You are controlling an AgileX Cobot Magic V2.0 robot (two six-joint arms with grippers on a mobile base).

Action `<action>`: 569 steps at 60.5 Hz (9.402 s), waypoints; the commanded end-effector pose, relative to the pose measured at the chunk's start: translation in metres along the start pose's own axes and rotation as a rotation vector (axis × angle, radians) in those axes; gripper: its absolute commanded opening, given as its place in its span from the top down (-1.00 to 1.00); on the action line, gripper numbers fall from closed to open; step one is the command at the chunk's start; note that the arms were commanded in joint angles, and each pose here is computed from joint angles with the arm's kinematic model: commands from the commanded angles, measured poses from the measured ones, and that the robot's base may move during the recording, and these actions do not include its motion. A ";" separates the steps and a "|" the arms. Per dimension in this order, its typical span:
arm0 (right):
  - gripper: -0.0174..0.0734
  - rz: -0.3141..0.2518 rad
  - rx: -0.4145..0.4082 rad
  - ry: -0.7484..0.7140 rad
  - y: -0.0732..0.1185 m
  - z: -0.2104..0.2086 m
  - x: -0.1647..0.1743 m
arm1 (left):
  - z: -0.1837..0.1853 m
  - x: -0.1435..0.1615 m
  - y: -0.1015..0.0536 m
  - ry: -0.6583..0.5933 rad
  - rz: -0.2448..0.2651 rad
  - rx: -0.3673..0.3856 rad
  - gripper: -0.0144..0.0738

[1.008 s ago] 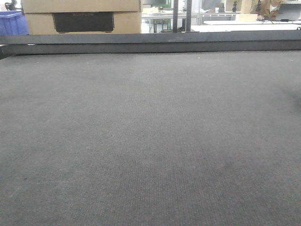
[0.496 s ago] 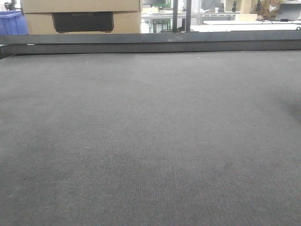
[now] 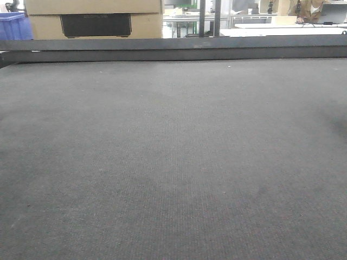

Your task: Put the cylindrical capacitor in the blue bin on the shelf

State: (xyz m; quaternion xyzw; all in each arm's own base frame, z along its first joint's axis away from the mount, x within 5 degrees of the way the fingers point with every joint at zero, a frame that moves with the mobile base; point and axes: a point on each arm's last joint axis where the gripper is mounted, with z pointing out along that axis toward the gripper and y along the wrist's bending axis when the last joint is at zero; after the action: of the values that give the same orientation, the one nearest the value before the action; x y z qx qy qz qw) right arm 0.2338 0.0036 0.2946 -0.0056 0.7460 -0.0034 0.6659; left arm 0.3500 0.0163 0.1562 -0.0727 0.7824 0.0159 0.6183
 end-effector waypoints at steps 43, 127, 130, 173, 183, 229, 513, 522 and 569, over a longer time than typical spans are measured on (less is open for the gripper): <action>0.77 -0.006 -0.004 0.014 0.000 -0.002 0.000 | 0.032 0.014 0.001 0.029 -0.029 -0.023 0.08; 0.77 0.009 -0.078 0.137 0.004 -0.086 -0.100 | -0.204 -0.218 -0.062 0.213 0.171 0.321 0.92; 0.77 0.008 -0.078 0.132 0.004 -0.094 -0.095 | -0.215 -0.218 -0.058 0.193 0.168 0.322 0.92; 0.77 -0.024 -0.143 -0.095 0.007 -0.182 -0.077 | -0.298 -0.170 -0.021 -0.063 0.143 0.332 0.92; 0.77 -0.016 -0.148 -0.095 0.007 -0.182 -0.077 | -0.298 -0.170 -0.021 -0.059 0.143 0.331 0.92; 0.77 -0.016 -0.148 -0.095 0.007 -0.182 -0.077 | -0.298 -0.170 -0.021 -0.063 0.143 0.332 0.92; 0.77 -0.016 -0.148 -0.095 0.007 -0.182 -0.077 | -0.298 -0.170 -0.021 -0.065 0.142 0.332 0.92; 0.77 -0.016 -0.148 -0.095 0.007 -0.182 -0.077 | -0.298 -0.170 -0.021 -0.065 0.142 0.332 0.92; 0.77 -0.016 -0.148 -0.095 0.007 -0.182 -0.077 | -0.298 -0.170 -0.021 -0.066 0.142 0.332 0.92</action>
State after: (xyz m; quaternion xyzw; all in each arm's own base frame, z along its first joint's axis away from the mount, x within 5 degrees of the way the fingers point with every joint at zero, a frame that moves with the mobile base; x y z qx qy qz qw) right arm 0.0618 0.0118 0.3894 -0.0605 0.7216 0.0501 0.6878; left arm 0.1046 -0.0225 0.3894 0.0853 0.7661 -0.0636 0.6339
